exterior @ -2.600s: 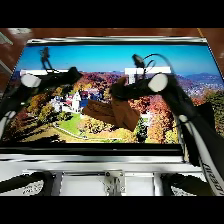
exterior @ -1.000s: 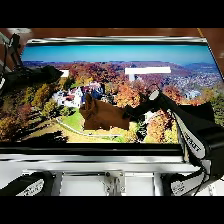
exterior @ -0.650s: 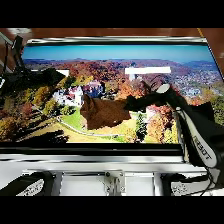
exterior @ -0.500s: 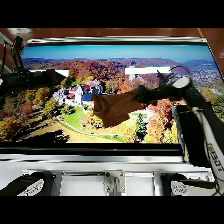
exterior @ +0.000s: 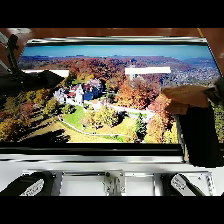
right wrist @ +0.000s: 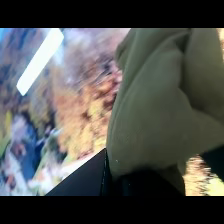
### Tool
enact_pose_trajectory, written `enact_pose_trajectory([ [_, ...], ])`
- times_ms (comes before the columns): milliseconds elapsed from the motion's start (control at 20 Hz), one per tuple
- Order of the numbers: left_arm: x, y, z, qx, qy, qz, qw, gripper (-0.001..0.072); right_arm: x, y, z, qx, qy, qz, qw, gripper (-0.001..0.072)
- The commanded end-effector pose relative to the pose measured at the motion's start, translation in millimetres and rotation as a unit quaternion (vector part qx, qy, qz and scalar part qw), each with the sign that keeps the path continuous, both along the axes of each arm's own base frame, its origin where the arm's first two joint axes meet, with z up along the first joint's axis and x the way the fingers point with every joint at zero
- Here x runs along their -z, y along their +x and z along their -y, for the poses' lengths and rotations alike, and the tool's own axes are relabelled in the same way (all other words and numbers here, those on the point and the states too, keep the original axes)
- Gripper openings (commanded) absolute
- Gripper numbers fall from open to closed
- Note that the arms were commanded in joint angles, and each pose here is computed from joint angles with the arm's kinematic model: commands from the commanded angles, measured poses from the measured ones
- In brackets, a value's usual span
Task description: Fold the shirts.
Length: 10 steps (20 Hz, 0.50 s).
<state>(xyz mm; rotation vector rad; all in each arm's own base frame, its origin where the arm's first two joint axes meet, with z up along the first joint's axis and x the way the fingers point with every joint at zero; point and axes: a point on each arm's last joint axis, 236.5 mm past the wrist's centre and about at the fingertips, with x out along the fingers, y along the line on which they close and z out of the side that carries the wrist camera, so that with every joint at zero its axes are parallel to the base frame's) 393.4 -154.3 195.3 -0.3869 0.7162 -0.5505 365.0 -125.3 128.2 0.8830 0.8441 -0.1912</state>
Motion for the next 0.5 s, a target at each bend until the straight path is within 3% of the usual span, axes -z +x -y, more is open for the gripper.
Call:
enact_pose_trajectory([
  [0,4.6,-15.2,5.5,0.024,0.005,-0.021,0.999,0.0044,4.5,-61.8,50.8,0.059,-0.032,-0.057,0.996,0.0055],
  [350,1.1,-21.5,6.5,0.03,0.006,-0.02,0.999,0.0045,49.8,-170.4,60.6,0.017,-0.065,-0.277,0.958,0.0054],
  [450,1.2,-21.5,6.5,0.03,0.007,-0.02,0.999,0.0045,68.9,-188.9,53.1,0.005,-0.049,-0.317,0.947,0.0054],
])
